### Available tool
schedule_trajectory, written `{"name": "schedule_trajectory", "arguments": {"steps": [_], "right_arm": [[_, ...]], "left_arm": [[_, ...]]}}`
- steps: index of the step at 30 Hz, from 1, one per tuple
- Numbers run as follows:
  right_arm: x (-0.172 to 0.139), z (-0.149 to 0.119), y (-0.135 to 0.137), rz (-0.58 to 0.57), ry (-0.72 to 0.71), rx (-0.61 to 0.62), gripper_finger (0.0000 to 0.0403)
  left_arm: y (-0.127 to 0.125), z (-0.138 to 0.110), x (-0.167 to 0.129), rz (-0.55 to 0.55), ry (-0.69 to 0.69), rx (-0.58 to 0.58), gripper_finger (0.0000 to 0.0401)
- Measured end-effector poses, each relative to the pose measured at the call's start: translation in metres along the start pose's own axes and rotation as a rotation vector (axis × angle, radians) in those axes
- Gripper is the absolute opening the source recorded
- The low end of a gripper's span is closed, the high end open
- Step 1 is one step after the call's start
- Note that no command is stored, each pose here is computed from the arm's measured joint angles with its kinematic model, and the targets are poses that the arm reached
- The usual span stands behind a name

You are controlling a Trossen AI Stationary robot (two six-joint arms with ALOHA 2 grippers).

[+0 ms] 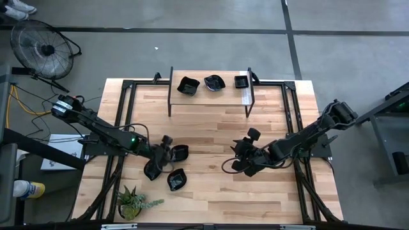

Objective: Pick & Place Mini shaped plates
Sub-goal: Stack the black leaf shaped plate on top of the black leaf shaped plate on the shelf

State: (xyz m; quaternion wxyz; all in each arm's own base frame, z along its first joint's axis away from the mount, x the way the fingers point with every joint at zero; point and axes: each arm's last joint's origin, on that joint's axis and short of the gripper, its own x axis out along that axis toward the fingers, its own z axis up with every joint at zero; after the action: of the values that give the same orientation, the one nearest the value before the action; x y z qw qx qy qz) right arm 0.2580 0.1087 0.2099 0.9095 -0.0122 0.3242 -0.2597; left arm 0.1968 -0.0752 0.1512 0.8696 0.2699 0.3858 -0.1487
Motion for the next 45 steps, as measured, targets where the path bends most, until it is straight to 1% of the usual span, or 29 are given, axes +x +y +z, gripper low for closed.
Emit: {"name": "schedule_trajectory", "arguments": {"steps": [3,6,9,11,15,19,23,28,31,37,41,45], "right_arm": [[0.0,0.0,0.0,-0.001,-0.001,0.0,0.0124],[0.0,0.0,0.0,-0.002,-0.001,0.003,0.0124],[0.0,0.001,0.0,-0.002,-0.005,0.007,0.0124],[0.0,0.001,0.0,0.002,-0.009,0.014,0.0124],[0.0,0.002,0.001,0.006,-0.016,0.023,0.0124],[0.0,0.003,0.002,0.014,-0.026,0.036,0.0124],[0.0,0.004,0.002,0.017,-0.032,0.044,0.0124],[0.0,0.005,0.002,0.02,-0.035,0.049,0.0124],[0.0,0.005,0.003,0.025,-0.037,0.057,0.0124],[0.0,0.007,0.004,0.036,-0.052,0.076,0.0124],[0.0,0.007,0.004,0.037,-0.053,0.075,0.0124],[0.0,0.007,0.004,0.038,-0.053,0.076,0.0124]], "left_arm": [[-0.001,0.0,0.0,-0.035,-0.015,0.179,0.0145],[-0.001,0.0,0.0,-0.013,-0.004,0.312,0.0145],[0.0,-0.002,0.0,0.022,0.038,0.414,0.0145],[0.0,-0.005,0.0,0.026,0.072,0.471,0.0145],[-0.002,-0.011,-0.001,-0.009,0.133,0.542,0.0145],[-0.001,-0.012,-0.001,0.013,0.158,0.571,0.0145],[-0.001,-0.011,-0.001,0.021,0.149,0.562,0.0145],[0.001,-0.005,0.0,0.047,0.088,0.535,0.0145],[0.001,-0.004,0.0,0.05,0.082,0.54,0.0145],[-0.003,-0.007,0.013,0.005,0.1,0.549,0.0145],[-0.005,-0.008,0.02,0.026,0.129,0.556,0.0145],[-0.004,-0.006,0.022,0.052,0.125,0.554,0.0145]]}}
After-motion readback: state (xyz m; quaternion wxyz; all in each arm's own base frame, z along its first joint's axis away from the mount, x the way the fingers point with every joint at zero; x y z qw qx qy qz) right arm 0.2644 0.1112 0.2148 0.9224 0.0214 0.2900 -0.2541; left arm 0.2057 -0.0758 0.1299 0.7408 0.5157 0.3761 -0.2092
